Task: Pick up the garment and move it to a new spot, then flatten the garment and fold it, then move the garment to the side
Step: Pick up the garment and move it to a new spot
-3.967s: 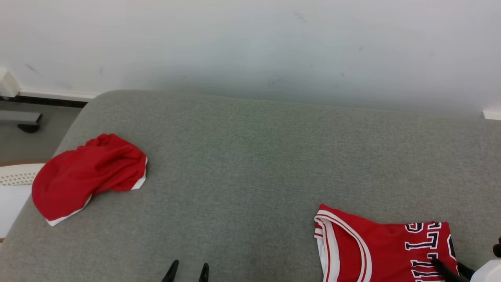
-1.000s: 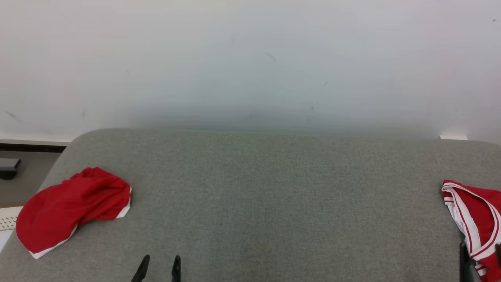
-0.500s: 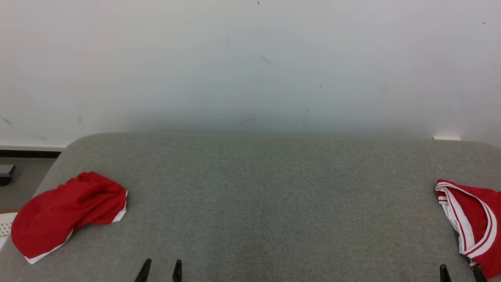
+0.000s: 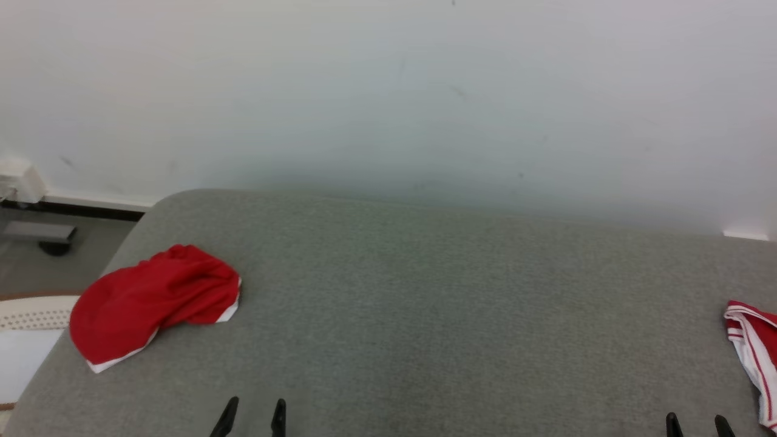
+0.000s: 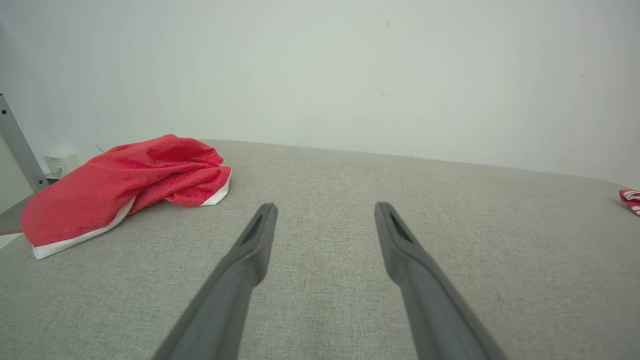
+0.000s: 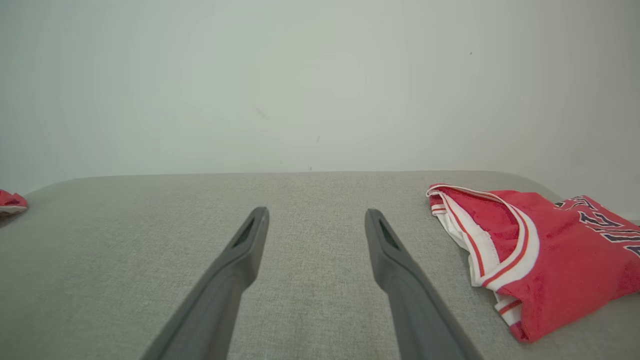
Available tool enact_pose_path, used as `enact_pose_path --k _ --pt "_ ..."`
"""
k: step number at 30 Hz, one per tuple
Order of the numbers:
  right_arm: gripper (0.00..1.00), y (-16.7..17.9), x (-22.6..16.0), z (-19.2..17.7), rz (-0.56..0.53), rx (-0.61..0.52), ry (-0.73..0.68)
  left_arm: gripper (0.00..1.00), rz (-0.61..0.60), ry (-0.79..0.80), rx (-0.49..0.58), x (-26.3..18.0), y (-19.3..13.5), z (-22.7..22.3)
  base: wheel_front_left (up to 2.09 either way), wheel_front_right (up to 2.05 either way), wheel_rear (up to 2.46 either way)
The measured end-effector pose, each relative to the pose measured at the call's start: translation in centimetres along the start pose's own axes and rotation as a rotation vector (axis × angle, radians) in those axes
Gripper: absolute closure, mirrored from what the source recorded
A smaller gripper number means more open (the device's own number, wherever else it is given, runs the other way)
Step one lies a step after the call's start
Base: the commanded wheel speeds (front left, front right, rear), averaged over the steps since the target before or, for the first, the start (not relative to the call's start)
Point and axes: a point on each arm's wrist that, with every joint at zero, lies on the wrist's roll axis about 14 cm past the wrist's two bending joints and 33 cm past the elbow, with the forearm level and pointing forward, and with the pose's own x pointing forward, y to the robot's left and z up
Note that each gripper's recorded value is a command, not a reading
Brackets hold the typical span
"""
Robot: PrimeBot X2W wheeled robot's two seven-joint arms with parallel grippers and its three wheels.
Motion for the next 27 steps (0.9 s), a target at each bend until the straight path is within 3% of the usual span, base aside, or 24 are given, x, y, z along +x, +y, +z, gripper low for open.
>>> enact_pose_path --k 10,15,21,27 --pt "0.00 10.2 2.9 -1.9 0.318 0.033 0.070 0.00 0.246 -0.003 -0.002 -5.1 6.5 0.0 0.00 0.00 0.00" --pt "0.00 13.8 3.4 -2.7 0.426 0.045 0.100 0.00 0.348 -0.008 -0.025 -7.8 8.5 0.0 0.00 0.00 0.00" --pt "0.00 14.2 3.5 -3.1 0.439 0.040 0.111 0.00 0.381 -0.034 -0.042 -8.1 9.2 0.7 0.00 0.00 0.00" --pt "0.00 12.3 3.8 -3.7 0.390 0.013 0.123 0.00 0.304 -0.086 -0.038 -5.3 9.1 2.8 0.00 0.00 0.00"
